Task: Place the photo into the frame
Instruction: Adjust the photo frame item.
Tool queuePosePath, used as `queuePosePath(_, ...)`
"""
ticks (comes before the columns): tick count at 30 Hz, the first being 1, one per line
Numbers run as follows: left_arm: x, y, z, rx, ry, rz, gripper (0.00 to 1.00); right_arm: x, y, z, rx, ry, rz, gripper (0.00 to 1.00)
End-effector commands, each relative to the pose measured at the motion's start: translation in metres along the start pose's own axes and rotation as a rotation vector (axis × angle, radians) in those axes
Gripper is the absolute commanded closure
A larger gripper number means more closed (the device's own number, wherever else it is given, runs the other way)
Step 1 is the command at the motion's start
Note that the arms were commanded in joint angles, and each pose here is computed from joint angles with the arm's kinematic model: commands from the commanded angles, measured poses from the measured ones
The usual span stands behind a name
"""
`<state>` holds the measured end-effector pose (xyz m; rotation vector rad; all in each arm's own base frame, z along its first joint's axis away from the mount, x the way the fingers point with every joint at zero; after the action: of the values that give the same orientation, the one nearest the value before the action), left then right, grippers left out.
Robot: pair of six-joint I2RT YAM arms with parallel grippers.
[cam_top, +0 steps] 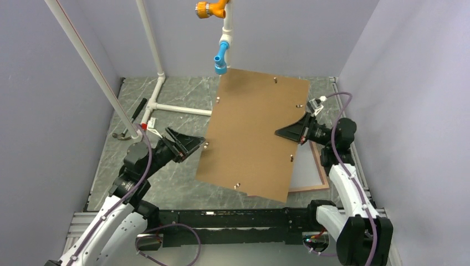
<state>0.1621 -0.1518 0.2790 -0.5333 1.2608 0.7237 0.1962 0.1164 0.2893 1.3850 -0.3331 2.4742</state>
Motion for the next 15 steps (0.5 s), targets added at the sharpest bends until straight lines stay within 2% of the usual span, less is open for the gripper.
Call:
queuePosePath(1,0.017,-0.003,-0.006,0.093,-0.075,0.157,0.06,-0.002,0.020,0.019,-0.045,0.090,-0.182,1.00)
queuePosePath(5,0.036,-0.014,-0.009,0.170,-0.128,0.289,0.05,-0.006,0.037,0.026,-0.052,0.096,-0.310,1.00)
queuePosePath(15,0.080,-0.075,-0.038,0.397,-0.216,0.483,0.18,-0.033,0.058,0.034,-0.109,0.075,-0.471,1.00)
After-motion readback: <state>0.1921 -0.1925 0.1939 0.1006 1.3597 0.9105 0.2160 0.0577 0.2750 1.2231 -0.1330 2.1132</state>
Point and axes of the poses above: each gripper's point midway between its finger pads, its own y axis back along the fingers, its own x axis along the line the jaws close on, z = x × y, the point moved 6 cm from there along y, back along the fingers, and after that the axes turned 8 degrees about y, right-handed, at the moved point
